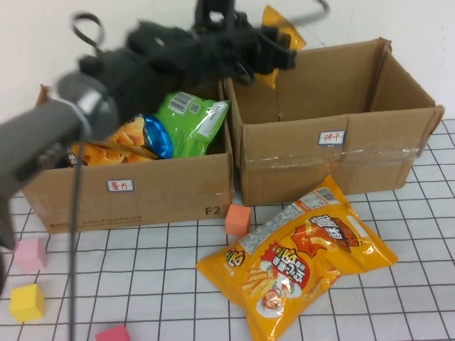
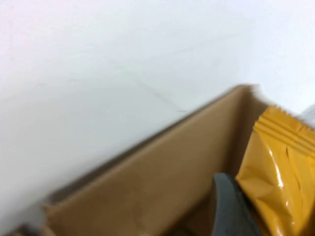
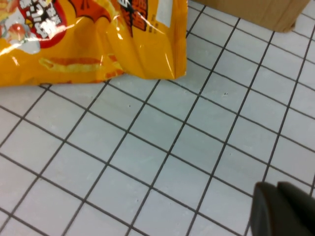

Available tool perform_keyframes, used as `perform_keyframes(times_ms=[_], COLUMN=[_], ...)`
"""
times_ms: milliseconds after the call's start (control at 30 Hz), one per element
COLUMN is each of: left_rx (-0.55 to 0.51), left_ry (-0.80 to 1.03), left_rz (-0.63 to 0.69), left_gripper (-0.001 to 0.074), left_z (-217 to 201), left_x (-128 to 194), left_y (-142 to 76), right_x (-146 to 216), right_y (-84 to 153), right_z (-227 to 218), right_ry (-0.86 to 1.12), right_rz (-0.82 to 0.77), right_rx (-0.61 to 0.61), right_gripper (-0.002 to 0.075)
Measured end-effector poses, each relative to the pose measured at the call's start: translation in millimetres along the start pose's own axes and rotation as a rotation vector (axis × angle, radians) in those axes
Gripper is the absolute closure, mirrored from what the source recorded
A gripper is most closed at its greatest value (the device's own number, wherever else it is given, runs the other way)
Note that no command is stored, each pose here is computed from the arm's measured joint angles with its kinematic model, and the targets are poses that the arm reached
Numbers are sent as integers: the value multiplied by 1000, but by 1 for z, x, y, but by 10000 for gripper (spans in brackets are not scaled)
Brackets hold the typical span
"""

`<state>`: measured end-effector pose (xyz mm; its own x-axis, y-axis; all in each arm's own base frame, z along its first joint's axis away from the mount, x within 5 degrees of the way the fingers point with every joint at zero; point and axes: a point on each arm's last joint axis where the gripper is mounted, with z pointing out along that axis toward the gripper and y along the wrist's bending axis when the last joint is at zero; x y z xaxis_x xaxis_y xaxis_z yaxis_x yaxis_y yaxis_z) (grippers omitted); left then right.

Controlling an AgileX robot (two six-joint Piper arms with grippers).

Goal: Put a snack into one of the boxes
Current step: Place the biscuit in the biscuit box, then pick up the potato chip

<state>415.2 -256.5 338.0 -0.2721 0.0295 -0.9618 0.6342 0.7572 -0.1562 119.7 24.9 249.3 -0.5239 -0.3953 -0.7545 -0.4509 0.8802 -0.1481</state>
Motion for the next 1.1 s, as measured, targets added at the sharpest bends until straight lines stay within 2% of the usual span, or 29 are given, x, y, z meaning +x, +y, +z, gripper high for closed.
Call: perform_keyframes(times_ms=[33,100,167,233,333,400,467,633,667,800,867,967,1100], left_rx=[-23,-53,-73,-73,-55,-21,25,198,238,315,289,189,85], left_ry=[-4,0,5,11,11,6,-2,-16,-3,140,251,440,621], left_rz=[27,59,79,97,117,130,143,228,247,247,238,264,302], left_gripper=[429,341,225,157,145,195,279,613,656,719,727,730,733], left_z=[7,16,22,23,20,13,2,-45,-55,-85,-96,-112,-135], left_x=[6,16,23,26,22,14,1,-40,-45,-51,-47,-39,-34], left_y=[1,3,6,6,3,-2,-10,-40,-46,-59,-58,-51,-43], right_x=[0,-2,-4,-6,-11,-15,-18,-28,-31,-32,-32,-33,-39], right_y=[0,1,3,4,7,9,11,13,11,5,2,-5,-16], right_z=[0,0,0,0,-1,-1,1,19,25,52,67,94,127], right_ry=[-5,-18,-41,-68,-110,-146,-171,-199,-210,-192,-155,-87,-24], right_rz=[5,29,70,114,160,214,275,338,351,356,344,345,366], right_rx=[-2,-15,-31,-51,-83,-118,-160,-290,-307,-335,-353,-382,-402], right_gripper=[718,690,633,556,459,417,399,386,384,332,267,152,92])
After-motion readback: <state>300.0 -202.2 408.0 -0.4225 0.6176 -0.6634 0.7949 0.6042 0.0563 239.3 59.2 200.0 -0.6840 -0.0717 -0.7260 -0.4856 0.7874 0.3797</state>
